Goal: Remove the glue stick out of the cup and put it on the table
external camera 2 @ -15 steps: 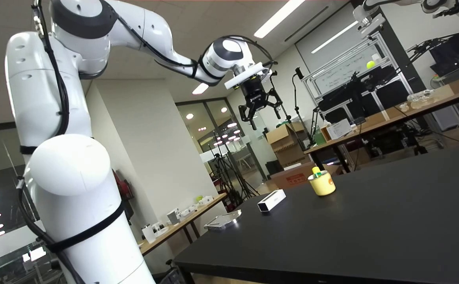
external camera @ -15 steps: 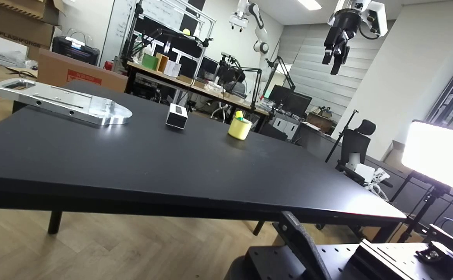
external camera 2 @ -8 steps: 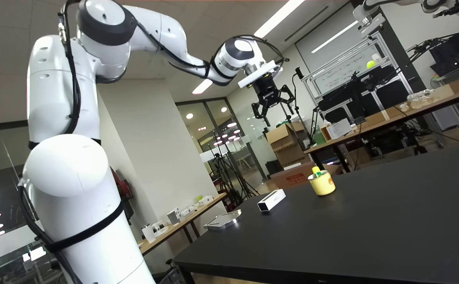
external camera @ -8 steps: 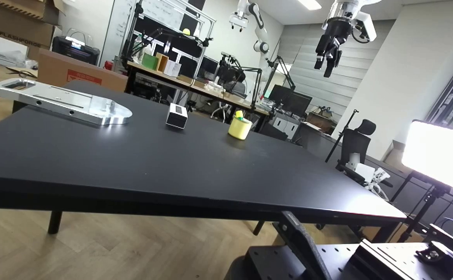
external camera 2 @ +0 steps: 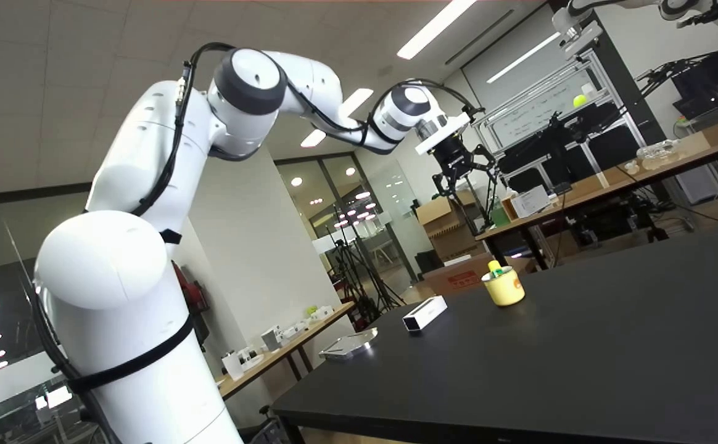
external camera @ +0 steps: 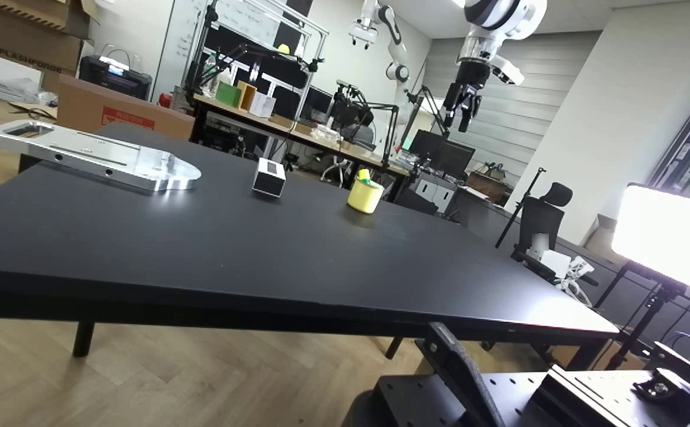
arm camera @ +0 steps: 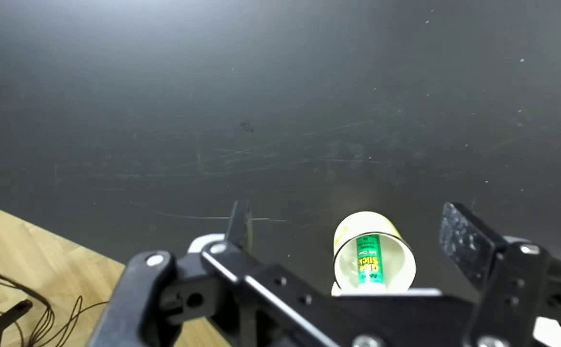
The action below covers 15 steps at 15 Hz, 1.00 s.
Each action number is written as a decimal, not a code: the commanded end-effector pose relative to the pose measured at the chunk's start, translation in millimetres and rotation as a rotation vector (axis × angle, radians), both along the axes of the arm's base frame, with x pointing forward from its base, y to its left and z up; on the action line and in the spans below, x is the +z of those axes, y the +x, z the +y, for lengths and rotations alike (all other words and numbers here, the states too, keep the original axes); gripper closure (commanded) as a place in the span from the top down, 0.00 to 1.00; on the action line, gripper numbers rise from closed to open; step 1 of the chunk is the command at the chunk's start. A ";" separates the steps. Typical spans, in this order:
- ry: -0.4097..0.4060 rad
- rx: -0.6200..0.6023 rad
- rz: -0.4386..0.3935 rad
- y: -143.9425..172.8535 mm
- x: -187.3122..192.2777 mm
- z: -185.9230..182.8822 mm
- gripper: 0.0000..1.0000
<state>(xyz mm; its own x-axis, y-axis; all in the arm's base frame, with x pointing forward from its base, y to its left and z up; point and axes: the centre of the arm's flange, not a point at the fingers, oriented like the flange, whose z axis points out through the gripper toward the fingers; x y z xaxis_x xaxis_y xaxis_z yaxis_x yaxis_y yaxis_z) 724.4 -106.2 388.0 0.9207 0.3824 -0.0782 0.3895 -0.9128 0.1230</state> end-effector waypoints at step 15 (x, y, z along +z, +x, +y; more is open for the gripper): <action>0.002 0.044 0.000 58.4 -49.7 33.8 1.00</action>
<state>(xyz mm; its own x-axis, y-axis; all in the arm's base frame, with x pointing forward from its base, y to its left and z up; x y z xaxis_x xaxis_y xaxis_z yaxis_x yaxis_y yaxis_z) 771.5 -70.3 341.1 0.8963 0.4373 -0.0735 0.4433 -0.8878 0.1235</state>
